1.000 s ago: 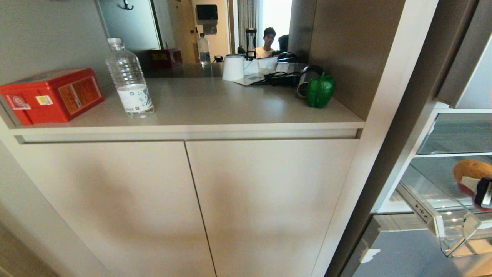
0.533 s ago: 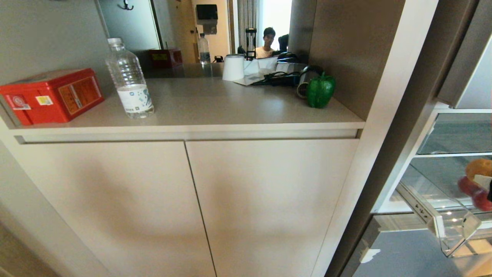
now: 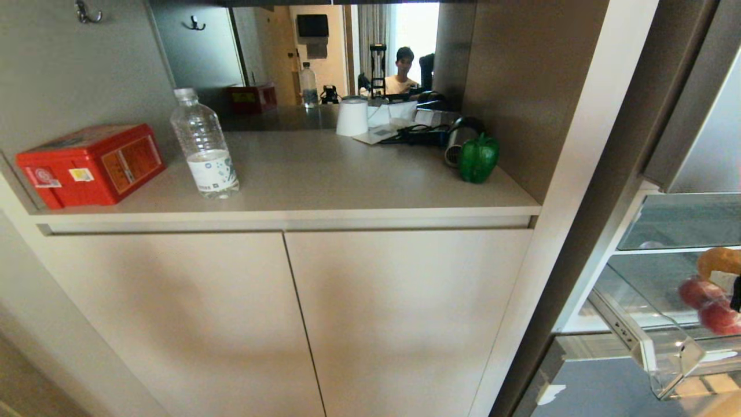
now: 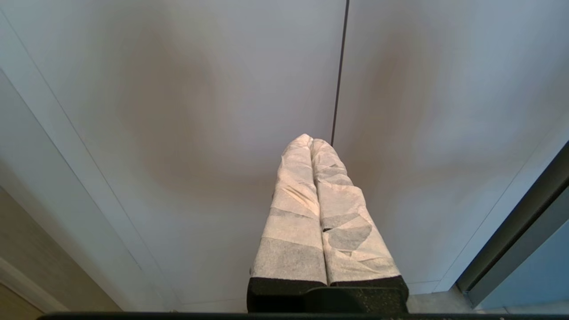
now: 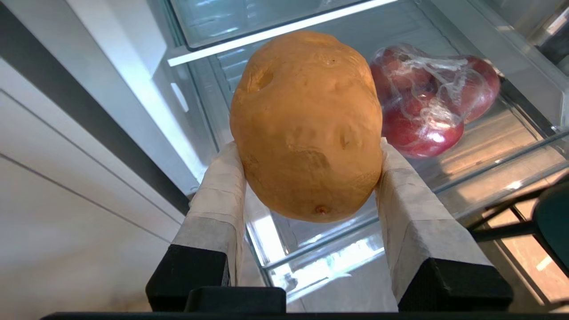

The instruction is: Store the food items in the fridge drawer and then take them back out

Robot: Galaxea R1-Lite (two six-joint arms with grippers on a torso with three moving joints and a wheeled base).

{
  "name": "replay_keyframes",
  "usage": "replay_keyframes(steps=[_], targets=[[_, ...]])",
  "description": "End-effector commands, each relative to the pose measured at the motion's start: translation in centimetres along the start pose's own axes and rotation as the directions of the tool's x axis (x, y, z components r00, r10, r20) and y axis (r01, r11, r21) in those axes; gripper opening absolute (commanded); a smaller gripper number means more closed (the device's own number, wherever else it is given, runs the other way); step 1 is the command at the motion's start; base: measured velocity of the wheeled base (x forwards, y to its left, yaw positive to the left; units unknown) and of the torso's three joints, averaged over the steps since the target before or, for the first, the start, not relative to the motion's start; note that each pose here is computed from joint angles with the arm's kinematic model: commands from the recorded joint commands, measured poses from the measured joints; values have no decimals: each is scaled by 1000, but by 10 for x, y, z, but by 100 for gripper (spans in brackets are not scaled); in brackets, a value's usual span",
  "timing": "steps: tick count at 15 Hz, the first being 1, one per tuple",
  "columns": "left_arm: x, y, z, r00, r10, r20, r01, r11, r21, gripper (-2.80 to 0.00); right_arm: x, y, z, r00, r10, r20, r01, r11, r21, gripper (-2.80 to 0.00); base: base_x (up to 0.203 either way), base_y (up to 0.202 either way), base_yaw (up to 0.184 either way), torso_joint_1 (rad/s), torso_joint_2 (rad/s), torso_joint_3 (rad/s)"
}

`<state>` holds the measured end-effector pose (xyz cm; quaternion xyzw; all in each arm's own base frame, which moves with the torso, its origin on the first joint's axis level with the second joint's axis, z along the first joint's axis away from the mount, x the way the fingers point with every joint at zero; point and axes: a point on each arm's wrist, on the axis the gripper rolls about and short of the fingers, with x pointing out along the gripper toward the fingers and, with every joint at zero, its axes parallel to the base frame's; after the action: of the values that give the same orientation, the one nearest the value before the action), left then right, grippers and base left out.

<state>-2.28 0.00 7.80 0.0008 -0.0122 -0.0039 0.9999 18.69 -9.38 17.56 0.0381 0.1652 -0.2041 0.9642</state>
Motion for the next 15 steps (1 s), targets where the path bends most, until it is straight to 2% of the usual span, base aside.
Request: replay_keyframes(steps=[1, 10, 15], targets=[[1, 0, -3, 1000, 0, -11, 0, 1000, 0, -280, 4, 0, -4, 1000, 1, -21, -1, 1000, 2, -280, 0, 0, 0, 135, -325, -178], [1, 0, -3, 1000, 0, -11, 0, 1000, 0, -280, 33, -9, -26, 992, -27, -126, 29, 999, 16, -280, 0, 0, 0, 149, -331, -186], [1, 0, -3, 1000, 0, -11, 0, 1000, 0, -280, 51, -12, -41, 978, -31, -206, 37, 999, 24, -280, 0, 0, 0, 127, -277, -152]])
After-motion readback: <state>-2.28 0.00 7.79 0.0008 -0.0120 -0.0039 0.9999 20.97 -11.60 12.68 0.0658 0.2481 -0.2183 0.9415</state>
